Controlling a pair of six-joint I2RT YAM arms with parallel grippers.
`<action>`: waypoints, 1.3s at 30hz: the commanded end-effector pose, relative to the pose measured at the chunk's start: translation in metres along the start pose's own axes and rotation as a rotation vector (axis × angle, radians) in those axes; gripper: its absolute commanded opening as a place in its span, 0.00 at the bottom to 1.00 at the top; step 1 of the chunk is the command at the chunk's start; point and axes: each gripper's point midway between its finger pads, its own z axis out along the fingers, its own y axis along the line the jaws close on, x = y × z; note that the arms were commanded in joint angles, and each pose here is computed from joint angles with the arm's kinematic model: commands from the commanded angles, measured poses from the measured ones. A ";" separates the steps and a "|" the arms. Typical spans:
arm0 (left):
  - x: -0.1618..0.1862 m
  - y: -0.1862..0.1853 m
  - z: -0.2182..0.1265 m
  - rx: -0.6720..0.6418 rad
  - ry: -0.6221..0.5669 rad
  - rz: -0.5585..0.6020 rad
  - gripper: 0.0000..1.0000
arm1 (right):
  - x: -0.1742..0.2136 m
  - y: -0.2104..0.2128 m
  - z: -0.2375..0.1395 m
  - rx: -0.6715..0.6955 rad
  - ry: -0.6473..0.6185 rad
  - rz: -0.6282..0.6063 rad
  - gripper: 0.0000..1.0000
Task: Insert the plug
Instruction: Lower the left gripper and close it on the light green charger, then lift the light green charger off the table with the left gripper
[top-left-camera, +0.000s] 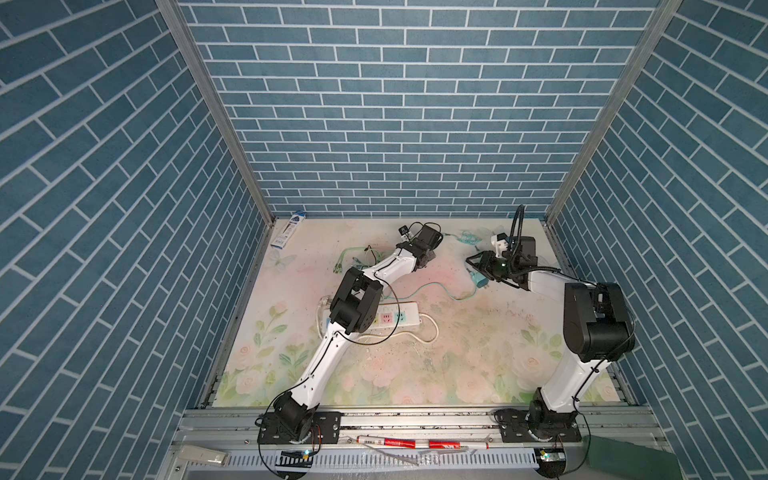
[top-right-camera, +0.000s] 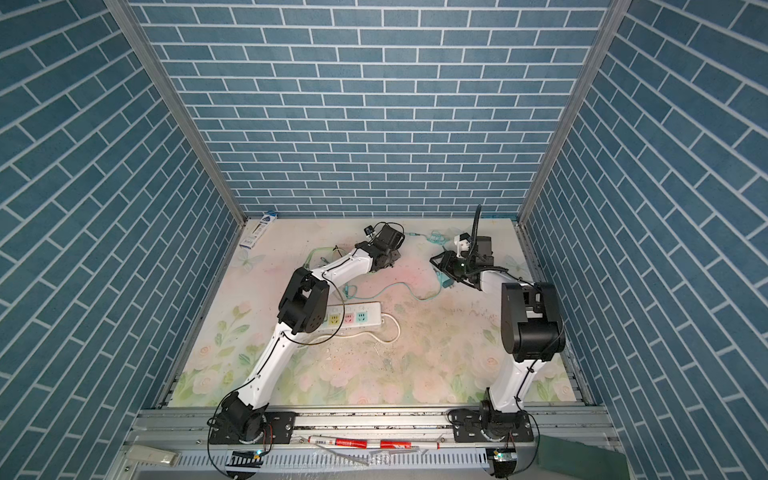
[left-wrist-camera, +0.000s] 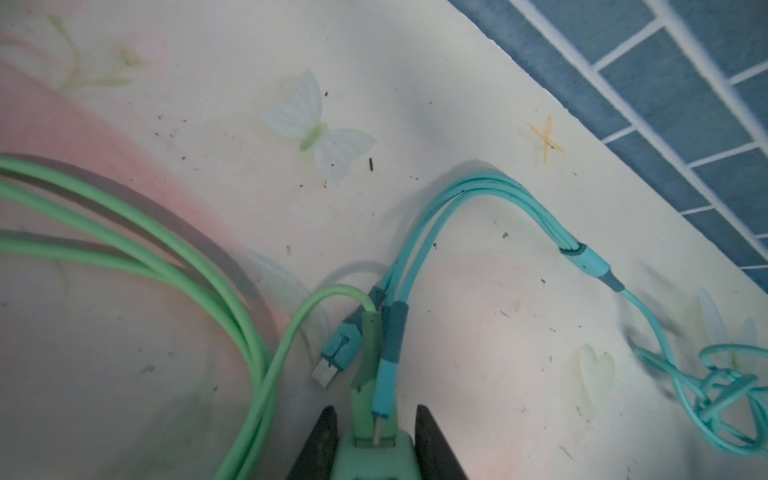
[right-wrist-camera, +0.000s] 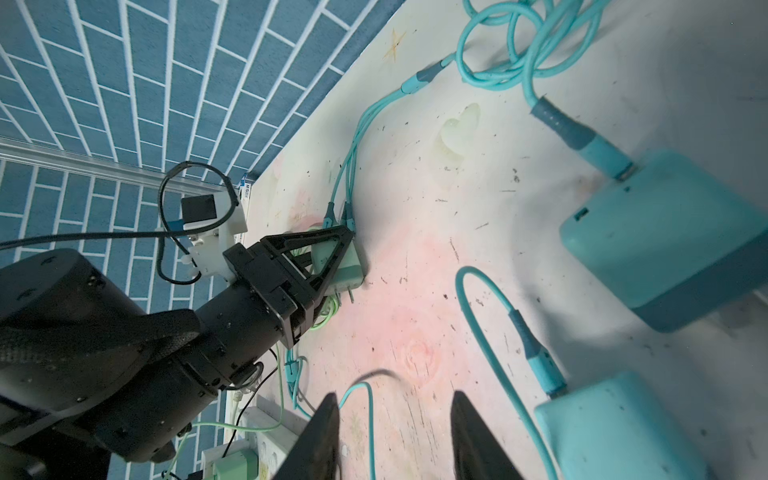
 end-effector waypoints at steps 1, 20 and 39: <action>0.008 0.012 0.000 -0.019 0.050 0.011 0.24 | 0.001 0.007 -0.008 -0.013 -0.013 -0.018 0.44; -0.002 -0.006 -0.028 0.091 0.137 0.151 0.24 | -0.002 0.011 -0.011 0.006 0.001 -0.047 0.44; 0.027 0.003 -0.027 0.011 0.247 0.299 0.24 | 0.002 0.008 -0.007 0.001 0.012 -0.036 0.44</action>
